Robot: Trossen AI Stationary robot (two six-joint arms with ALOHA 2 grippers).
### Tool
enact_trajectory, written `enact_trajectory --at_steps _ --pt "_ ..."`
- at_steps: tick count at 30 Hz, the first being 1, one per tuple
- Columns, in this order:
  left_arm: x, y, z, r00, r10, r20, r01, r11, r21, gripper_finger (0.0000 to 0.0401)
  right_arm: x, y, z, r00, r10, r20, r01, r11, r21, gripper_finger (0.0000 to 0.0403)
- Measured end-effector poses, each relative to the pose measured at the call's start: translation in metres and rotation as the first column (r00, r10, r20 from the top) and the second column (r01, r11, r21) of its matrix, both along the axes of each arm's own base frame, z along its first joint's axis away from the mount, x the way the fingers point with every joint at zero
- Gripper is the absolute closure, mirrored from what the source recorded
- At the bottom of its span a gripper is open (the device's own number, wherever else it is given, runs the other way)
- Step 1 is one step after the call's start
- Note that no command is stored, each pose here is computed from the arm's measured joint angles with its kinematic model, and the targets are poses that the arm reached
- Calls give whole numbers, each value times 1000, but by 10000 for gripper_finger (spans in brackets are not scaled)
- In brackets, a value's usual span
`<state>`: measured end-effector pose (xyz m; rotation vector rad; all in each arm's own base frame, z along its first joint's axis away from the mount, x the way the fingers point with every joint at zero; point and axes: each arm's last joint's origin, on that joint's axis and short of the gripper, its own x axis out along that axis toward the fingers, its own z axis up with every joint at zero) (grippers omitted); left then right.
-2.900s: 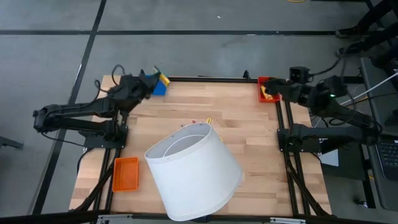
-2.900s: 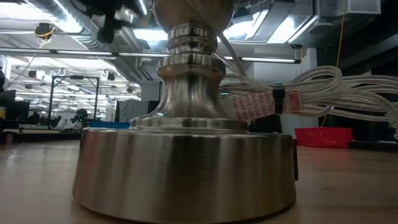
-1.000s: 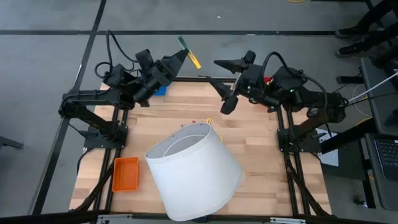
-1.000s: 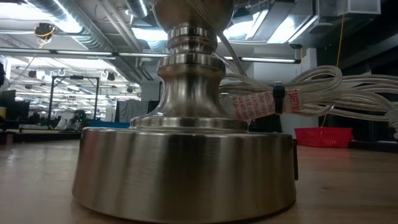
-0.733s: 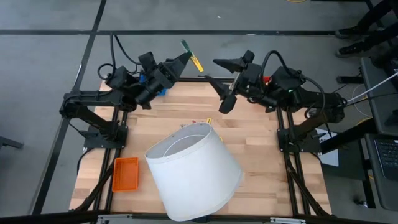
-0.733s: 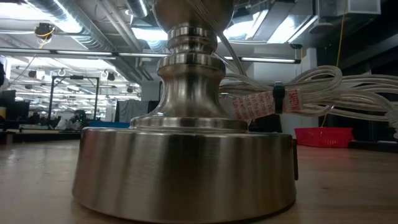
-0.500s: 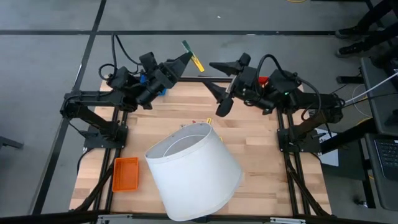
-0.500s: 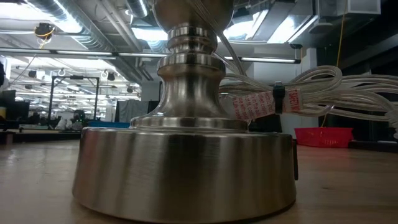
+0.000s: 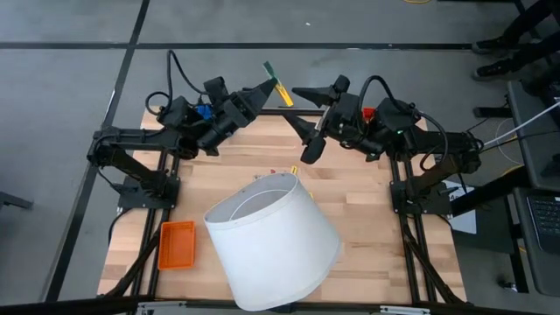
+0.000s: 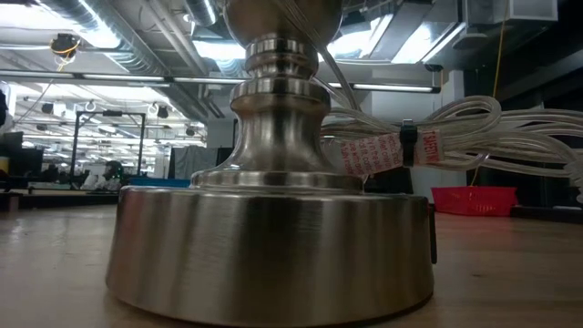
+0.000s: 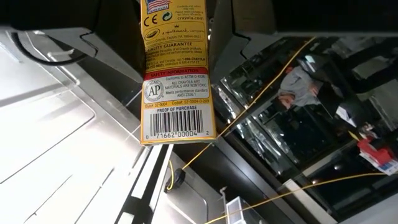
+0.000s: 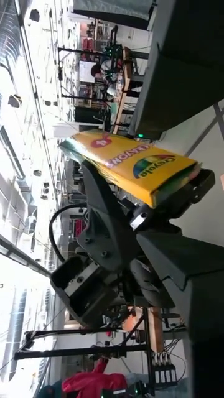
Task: Pick & Place School Supplies
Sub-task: Put the yellow crayon box into the red basket
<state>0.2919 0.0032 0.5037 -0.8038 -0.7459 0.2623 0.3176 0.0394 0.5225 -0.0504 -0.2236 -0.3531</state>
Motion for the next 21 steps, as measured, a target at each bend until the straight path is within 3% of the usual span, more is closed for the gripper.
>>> enact_trajectory --at_steps 13,21 --pt "0 -3 0 1000 -9 3 9 1000 0 246 11 -4 -7 1000 -17 -1 17 999 48 133" --pt "0 -4 0 1000 -14 2 14 1000 0 246 11 -4 -7 1000 -30 1 30 998 52 206"
